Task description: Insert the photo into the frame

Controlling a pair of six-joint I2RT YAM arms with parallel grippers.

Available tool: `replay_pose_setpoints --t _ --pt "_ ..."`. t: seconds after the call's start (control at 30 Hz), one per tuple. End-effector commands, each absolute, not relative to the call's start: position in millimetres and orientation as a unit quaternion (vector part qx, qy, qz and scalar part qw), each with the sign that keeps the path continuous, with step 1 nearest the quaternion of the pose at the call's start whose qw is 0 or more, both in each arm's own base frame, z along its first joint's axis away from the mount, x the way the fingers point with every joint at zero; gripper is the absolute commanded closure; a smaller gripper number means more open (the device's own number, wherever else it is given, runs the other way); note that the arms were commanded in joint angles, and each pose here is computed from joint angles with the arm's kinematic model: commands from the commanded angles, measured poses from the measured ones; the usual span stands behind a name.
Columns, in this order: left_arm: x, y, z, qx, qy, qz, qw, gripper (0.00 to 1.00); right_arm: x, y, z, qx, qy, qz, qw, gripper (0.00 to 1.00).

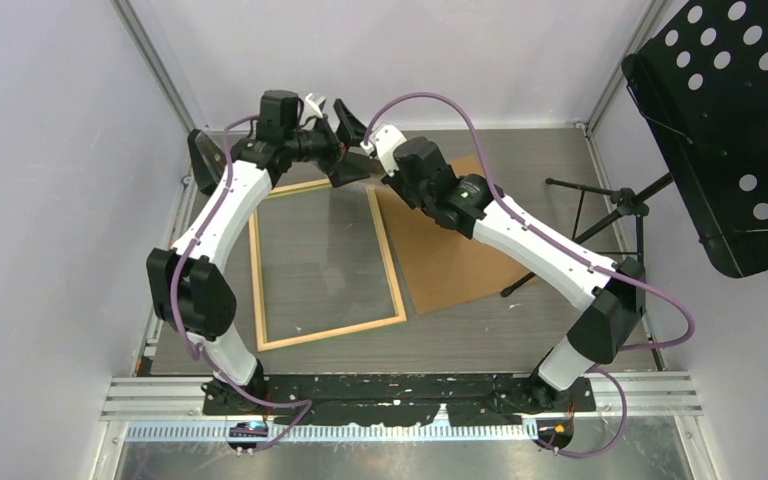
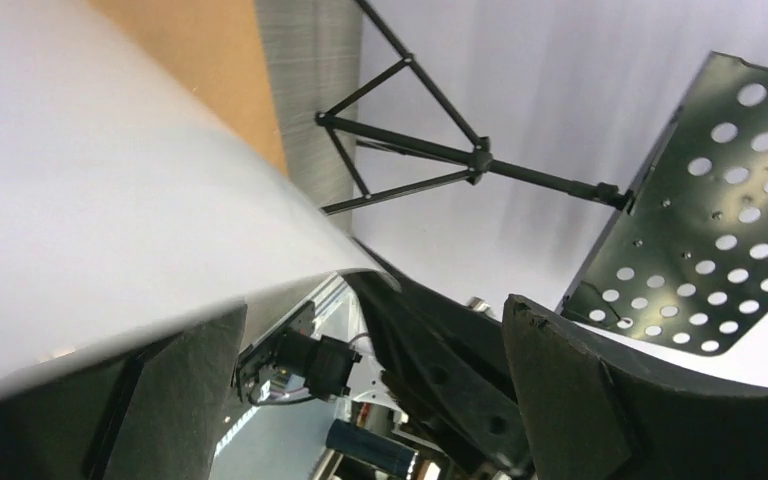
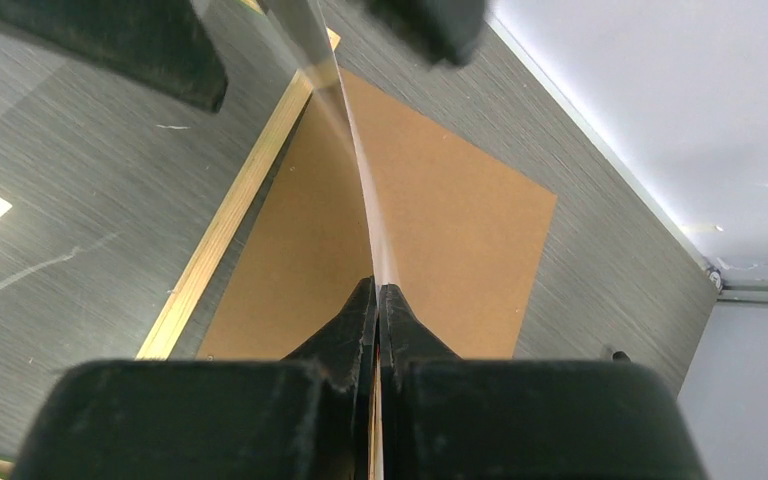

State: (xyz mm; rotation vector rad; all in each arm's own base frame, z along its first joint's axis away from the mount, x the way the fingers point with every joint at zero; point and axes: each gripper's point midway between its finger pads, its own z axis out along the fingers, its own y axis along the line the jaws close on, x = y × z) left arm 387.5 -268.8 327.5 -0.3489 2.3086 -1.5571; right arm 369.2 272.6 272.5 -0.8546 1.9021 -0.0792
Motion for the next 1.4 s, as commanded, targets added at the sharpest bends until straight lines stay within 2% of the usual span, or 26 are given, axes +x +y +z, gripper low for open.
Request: replay_pose_setpoints --t 0.0,0.6,0.97,1.37 --pt "379 -263 336 -0.125 0.796 -0.564 0.183 0.04 366 280 307 -0.333 0.77 -0.026 0.545 0.95" --pt "382 -245 309 -0.179 0.799 -0.539 0.196 0.05 344 318 269 -0.37 0.767 -0.038 0.523 0.95" --pt "381 -223 286 -0.209 0.808 -0.504 0.221 0.13 336 337 247 -0.376 0.775 -0.034 0.507 0.95" --pt "384 -192 268 -0.235 0.815 -0.463 0.257 0.2 330 368 220 -0.353 0.803 0.022 0.48 0.95"
